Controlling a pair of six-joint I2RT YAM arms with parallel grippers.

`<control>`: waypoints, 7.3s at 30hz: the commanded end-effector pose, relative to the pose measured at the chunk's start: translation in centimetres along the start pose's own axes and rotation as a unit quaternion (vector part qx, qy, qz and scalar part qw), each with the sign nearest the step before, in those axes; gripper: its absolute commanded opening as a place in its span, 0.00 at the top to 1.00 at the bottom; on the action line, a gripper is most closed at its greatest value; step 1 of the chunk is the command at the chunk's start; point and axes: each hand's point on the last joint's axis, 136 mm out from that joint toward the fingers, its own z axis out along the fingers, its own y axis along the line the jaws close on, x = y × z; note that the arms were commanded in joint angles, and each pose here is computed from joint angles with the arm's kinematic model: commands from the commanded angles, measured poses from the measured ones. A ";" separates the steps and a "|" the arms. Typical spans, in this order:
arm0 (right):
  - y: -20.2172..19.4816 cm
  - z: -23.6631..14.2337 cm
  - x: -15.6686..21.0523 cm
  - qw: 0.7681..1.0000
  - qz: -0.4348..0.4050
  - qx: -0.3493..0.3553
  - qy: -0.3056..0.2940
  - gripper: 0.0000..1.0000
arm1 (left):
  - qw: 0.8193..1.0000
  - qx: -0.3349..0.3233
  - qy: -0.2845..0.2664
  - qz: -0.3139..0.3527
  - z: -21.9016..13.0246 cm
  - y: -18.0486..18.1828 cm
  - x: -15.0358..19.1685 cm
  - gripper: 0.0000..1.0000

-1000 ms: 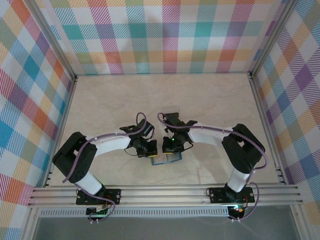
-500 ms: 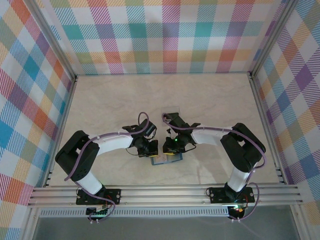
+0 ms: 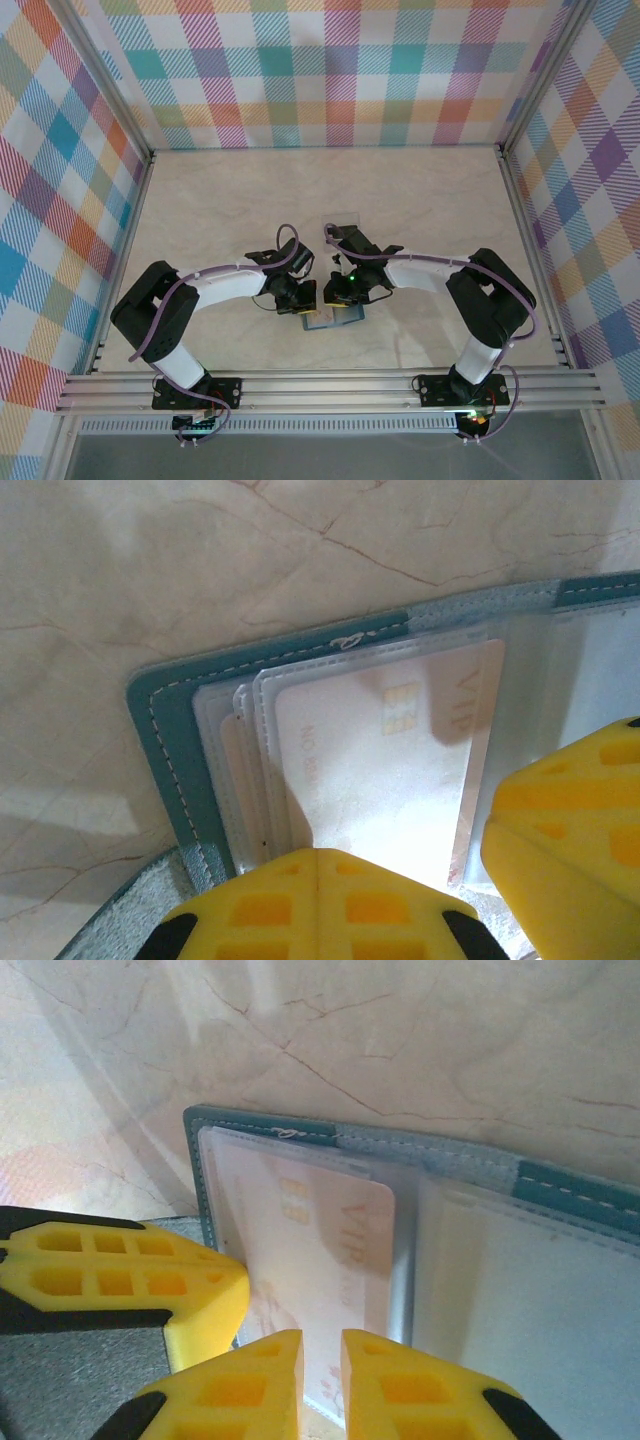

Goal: Take the credit cards out of the card holder

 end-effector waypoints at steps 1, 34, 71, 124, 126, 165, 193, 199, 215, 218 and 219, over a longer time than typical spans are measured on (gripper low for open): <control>0.4 0.3 0.0 1.000 0.004 -0.015 0.010 0.81 | 0.999 -0.039 0.012 0.003 0.4 1.5 0.7 0.97; -1.5 -1.0 -0.7 0.998 0.000 0.067 -0.012 0.69 | 0.999 -0.039 -0.005 0.037 -2.1 -1.0 -0.4 0.97; -0.7 0.2 -0.3 0.990 0.023 -0.132 0.033 0.75 | 0.987 -0.140 0.055 0.048 0.9 3.4 1.6 0.97; -2.3 -7.3 -0.7 0.998 -0.046 0.006 -0.030 0.89 | 0.995 -0.080 -0.010 0.060 -2.4 -0.1 -0.1 0.93; -1.8 -7.8 -1.0 0.997 -0.063 0.004 -0.037 0.89 | 0.995 -0.083 -0.018 0.060 -2.7 -0.1 -0.3 0.92; -4.4 -4.0 -0.3 1.000 0.014 0.004 -0.003 0.80 | 0.998 -0.020 0.043 0.044 1.8 -5.2 -0.2 0.96; -5.6 -3.6 -0.1 1.000 0.026 -0.003 -0.004 0.70 | 0.994 -0.086 0.069 0.027 3.4 -2.2 0.8 0.84; -5.6 -3.3 0.1 1.000 0.028 -0.007 0.002 0.70 | 0.993 -0.087 0.075 0.030 3.7 -2.2 1.1 0.82; -7.0 -3.9 0.2 0.999 0.035 0.010 -0.023 0.69 | 0.992 -0.092 0.081 0.026 4.0 -1.7 1.5 0.81; -5.9 -4.4 0.0 0.999 0.026 -0.017 -0.035 0.69 | 0.992 -0.093 0.081 0.027 3.9 -1.7 1.4 0.83; -5.4 -4.6 -0.1 0.999 0.021 -0.029 -0.039 0.69 | 0.992 -0.093 0.081 0.027 3.9 -1.7 1.4 0.83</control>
